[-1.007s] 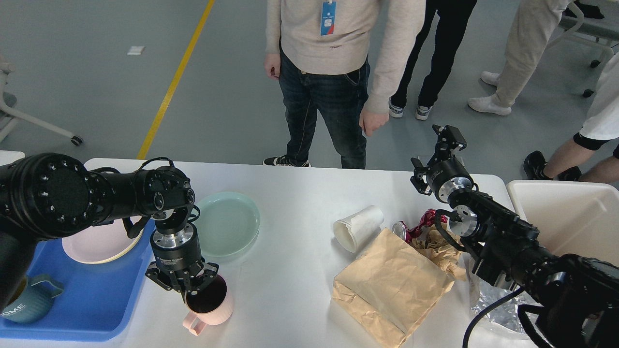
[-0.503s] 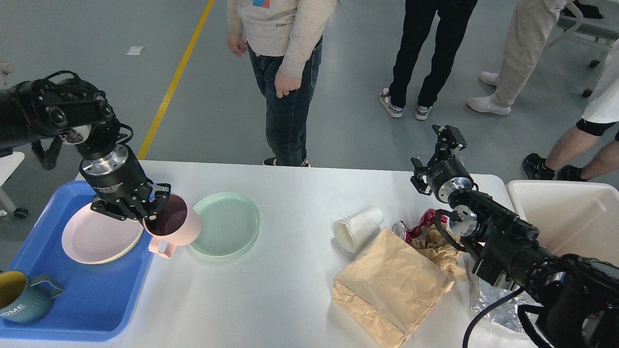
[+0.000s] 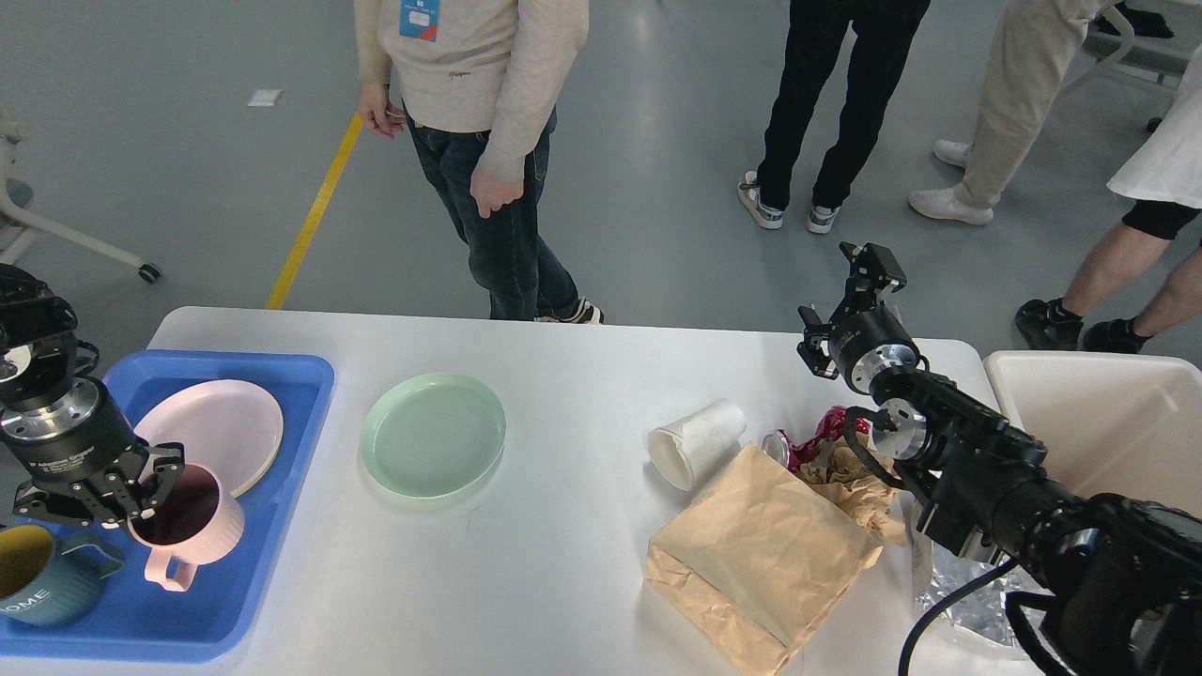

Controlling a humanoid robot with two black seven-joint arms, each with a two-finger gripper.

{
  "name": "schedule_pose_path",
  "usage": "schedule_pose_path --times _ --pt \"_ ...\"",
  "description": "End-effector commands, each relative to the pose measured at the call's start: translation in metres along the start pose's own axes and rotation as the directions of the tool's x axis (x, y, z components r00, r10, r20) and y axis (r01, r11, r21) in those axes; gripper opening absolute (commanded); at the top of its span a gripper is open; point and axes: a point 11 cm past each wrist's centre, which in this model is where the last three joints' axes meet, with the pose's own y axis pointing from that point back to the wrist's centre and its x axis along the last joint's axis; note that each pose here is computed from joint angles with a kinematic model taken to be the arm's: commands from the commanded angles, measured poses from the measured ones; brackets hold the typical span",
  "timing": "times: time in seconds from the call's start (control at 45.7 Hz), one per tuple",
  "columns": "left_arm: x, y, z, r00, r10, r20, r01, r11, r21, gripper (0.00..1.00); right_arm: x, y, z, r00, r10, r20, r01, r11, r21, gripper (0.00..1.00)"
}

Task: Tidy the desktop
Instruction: 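Carry the pink mug into the blue tray and release it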

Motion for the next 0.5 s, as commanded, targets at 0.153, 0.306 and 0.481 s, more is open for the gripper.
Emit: schedule_pose_path --times 0.153,0.306,0.481 --pt "0.004 -0.016 -0.009 1.000 0.007 -0.018 -0.007 1.000 0.020 0.00 0.000 0.000 0.000 1.000 0.000 0.000 0.000 1.000 0.000 1.00" --pt "0.000 -0.030 -0.014 1.000 -0.009 -0.028 0.010 0.999 0.033 0.00 0.000 0.000 0.000 1.000 0.000 0.000 0.000 1.000 0.000 1.00" --pt "0.001 -0.040 -0.015 1.000 -0.005 -0.020 0.007 0.998 0.058 0.00 0.000 0.000 0.000 1.000 0.000 0.000 0.000 1.000 0.000 1.00"
